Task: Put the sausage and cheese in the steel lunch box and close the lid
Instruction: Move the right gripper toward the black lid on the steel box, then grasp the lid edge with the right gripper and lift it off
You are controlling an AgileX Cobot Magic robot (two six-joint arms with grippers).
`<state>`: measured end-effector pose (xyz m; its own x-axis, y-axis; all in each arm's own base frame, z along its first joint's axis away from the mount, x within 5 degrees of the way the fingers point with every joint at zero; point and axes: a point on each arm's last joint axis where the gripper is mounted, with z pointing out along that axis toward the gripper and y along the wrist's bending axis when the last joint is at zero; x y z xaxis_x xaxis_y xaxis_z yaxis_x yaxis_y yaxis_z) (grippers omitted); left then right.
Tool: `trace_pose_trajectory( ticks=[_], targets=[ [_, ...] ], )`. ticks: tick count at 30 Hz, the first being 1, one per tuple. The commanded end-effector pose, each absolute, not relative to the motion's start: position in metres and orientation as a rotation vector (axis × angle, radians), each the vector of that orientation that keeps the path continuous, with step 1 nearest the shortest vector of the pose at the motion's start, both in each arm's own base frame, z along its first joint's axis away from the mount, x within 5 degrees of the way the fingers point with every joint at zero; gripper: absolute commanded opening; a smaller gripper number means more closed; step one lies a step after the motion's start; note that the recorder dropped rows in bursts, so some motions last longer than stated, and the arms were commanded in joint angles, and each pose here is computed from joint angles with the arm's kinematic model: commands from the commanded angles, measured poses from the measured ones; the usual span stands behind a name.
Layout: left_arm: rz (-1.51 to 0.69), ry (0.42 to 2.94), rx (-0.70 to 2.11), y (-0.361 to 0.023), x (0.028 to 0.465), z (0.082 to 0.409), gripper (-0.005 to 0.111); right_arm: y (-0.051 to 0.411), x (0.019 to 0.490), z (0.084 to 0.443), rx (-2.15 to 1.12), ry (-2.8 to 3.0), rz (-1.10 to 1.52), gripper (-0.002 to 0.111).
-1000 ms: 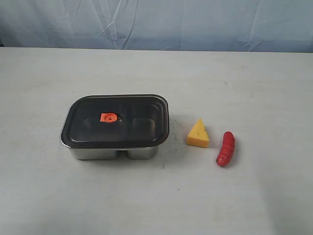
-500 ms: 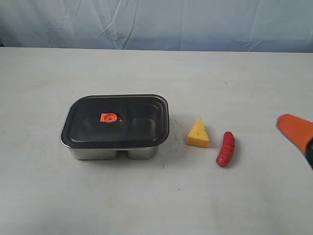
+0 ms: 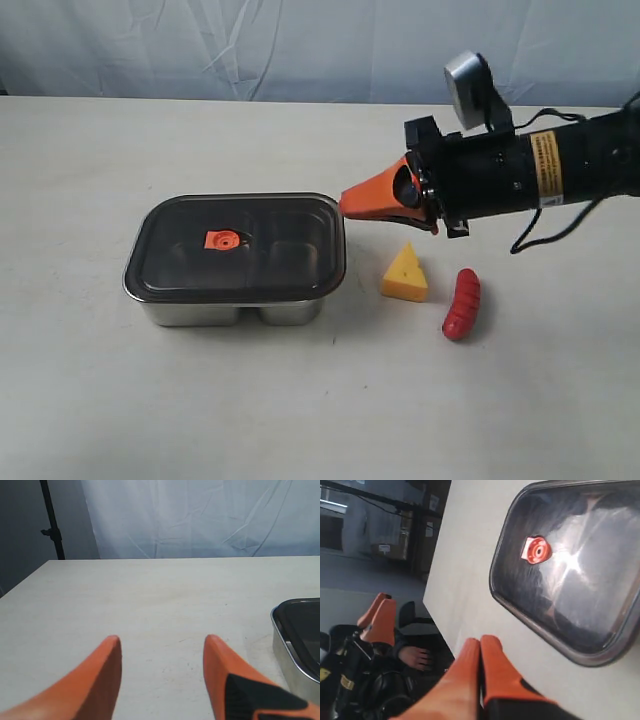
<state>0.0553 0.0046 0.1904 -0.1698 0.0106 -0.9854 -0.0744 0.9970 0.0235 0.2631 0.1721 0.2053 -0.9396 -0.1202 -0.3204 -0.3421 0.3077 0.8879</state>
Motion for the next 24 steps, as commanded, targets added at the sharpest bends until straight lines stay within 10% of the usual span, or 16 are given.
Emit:
trace_pose_trajectory(
  ticks=[1,8,16,24],
  targets=[
    [0.079,1.723,-0.051,0.005,0.055,0.191,0.049,0.164,0.292,0.165,-0.164,2.448,1.796,-0.001],
    [0.079,1.723,-0.051,0.005,0.055,0.191,0.049,0.162,0.292,0.134,-0.189,2.57,1.711,0.003],
    [0.079,1.723,-0.051,0.005,0.055,0.191,0.049,0.159,0.297,0.128,-0.136,2.595,1.591,0.059],
    [0.079,1.723,-0.051,0.005,0.055,0.191,0.049,0.172,0.297,0.127,-0.095,2.594,1.551,0.044]
  ],
)
